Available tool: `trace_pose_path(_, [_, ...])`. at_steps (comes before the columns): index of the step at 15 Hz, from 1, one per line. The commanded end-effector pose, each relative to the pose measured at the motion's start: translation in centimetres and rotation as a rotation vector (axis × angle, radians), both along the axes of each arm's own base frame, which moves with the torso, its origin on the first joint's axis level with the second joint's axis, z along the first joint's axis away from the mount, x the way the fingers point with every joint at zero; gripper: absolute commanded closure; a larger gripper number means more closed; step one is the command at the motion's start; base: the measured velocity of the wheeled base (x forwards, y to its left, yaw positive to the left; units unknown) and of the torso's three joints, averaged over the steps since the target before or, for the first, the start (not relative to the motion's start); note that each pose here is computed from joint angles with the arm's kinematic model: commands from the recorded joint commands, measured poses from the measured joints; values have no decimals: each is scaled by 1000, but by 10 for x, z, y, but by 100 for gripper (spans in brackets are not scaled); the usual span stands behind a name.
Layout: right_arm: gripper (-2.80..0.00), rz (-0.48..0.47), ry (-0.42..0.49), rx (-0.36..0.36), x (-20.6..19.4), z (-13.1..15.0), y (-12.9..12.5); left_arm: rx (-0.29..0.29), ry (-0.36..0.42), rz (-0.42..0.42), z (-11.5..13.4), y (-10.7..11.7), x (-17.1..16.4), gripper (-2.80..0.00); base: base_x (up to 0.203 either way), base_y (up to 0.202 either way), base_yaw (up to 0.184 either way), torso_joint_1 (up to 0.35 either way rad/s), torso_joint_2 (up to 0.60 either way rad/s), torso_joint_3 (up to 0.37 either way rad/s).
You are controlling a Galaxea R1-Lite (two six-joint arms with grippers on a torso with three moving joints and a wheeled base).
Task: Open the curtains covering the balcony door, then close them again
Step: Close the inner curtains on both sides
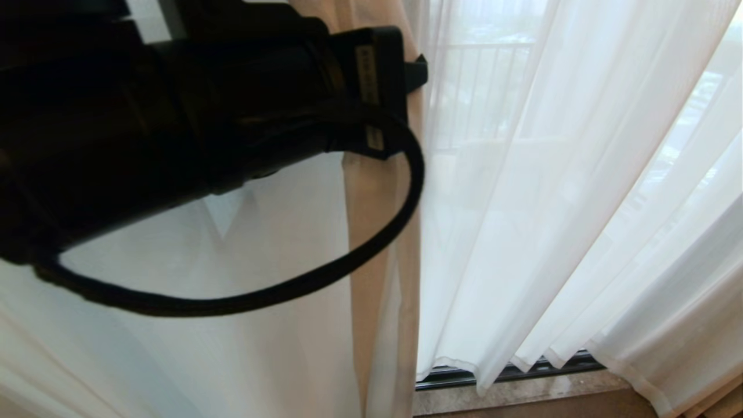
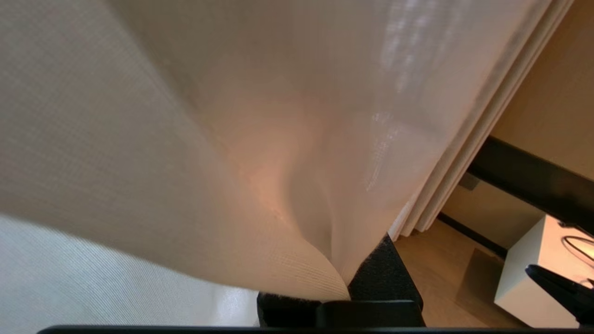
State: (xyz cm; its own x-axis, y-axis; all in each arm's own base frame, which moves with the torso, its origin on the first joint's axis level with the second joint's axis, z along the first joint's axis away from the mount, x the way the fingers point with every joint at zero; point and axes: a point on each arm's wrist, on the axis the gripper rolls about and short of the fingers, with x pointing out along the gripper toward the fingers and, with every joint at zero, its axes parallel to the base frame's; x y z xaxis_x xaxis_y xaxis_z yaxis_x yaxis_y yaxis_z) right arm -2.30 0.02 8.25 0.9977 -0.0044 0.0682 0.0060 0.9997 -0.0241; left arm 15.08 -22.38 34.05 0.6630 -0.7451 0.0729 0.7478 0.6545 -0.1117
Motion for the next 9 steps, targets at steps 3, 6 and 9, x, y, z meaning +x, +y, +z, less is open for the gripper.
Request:
trace_pose_path(3, [0,0,0,0,0,0,0,19,12,-30,-8,-46,18,0,0,0,0,0,0,0])
trace_pose_path(6, [0,-1,0,0,0,0,0,2,1,-48,-5,-69,24,0,0,0,0,0,0,0])
trace_pose_path(9, [0,1,1,-1,0,0,0,-12,-7,-64,-4,-89,30,0,0,0,0,0,0,0])
